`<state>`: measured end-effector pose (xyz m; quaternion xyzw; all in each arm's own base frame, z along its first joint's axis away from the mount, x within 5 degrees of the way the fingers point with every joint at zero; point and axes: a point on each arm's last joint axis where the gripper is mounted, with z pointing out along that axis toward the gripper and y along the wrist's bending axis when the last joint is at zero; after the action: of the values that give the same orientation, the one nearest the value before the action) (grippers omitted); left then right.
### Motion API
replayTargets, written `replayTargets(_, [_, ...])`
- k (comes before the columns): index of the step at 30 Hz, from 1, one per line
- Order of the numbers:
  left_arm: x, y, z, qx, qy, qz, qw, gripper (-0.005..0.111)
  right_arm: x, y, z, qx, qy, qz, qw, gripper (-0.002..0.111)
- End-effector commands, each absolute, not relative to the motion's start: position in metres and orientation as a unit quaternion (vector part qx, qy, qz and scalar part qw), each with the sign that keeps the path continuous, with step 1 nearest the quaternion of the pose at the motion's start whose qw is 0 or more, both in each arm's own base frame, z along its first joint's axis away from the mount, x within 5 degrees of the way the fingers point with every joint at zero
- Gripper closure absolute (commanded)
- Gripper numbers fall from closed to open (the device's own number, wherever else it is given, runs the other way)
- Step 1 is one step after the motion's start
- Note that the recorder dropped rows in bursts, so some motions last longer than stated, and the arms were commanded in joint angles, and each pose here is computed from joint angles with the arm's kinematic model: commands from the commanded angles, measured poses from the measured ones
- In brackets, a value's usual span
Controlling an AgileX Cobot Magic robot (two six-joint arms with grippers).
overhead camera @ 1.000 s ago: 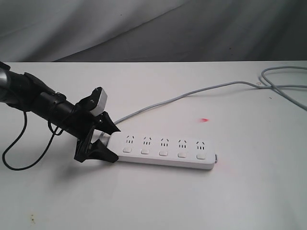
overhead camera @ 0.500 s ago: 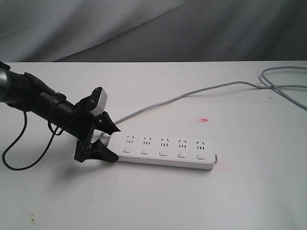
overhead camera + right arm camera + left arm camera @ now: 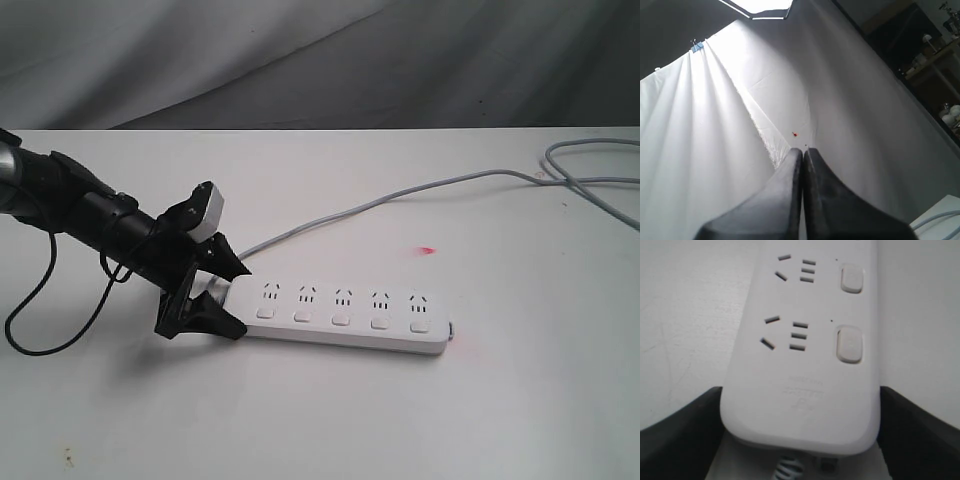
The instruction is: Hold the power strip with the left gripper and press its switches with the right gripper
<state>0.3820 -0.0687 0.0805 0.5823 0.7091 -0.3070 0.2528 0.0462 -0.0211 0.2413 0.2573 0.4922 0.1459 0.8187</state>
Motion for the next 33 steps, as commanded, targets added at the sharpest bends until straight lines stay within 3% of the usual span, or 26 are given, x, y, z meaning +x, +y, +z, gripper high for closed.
replayTargets(1, [0.381, -0.071, 0.08, 0.584, 0.707, -0.311, 0.251, 0.066, 0.046, -0.021, 0.24, 0.259, 0.493, 0.148, 0.818, 0.108])
replayTargets(4, [0.381, -0.071, 0.08, 0.584, 0.707, -0.311, 0.251, 0.066, 0.047, -0.019, 0.238, 0.247, 0.513, 0.139, 0.81, 0.108])
replayTargets(10, [0.382, -0.071, 0.08, 0.583, 0.707, -0.31, 0.251, 0.066, 0.06, -0.012, 0.304, 0.156, 0.587, 0.07, 0.791, 0.108])
replayTargets(19, [0.382, -0.071, 0.08, 0.583, 0.707, -0.31, 0.251, 0.066, 0.146, -0.007, 0.398, 0.028, 0.722, 0.024, 0.691, 0.108])
replayTargets(27, [0.382, -0.071, 0.08, 0.583, 0.707, -0.31, 0.251, 0.066, 0.207, -0.001, 0.429, -0.161, 0.783, -0.032, 0.6, 0.108])
replayTargets(33, [0.382, -0.071, 0.08, 0.583, 0.707, -0.31, 0.251, 0.066, 0.248, 0.005, 0.417, -0.251, 0.804, 0.001, 0.538, 0.108])
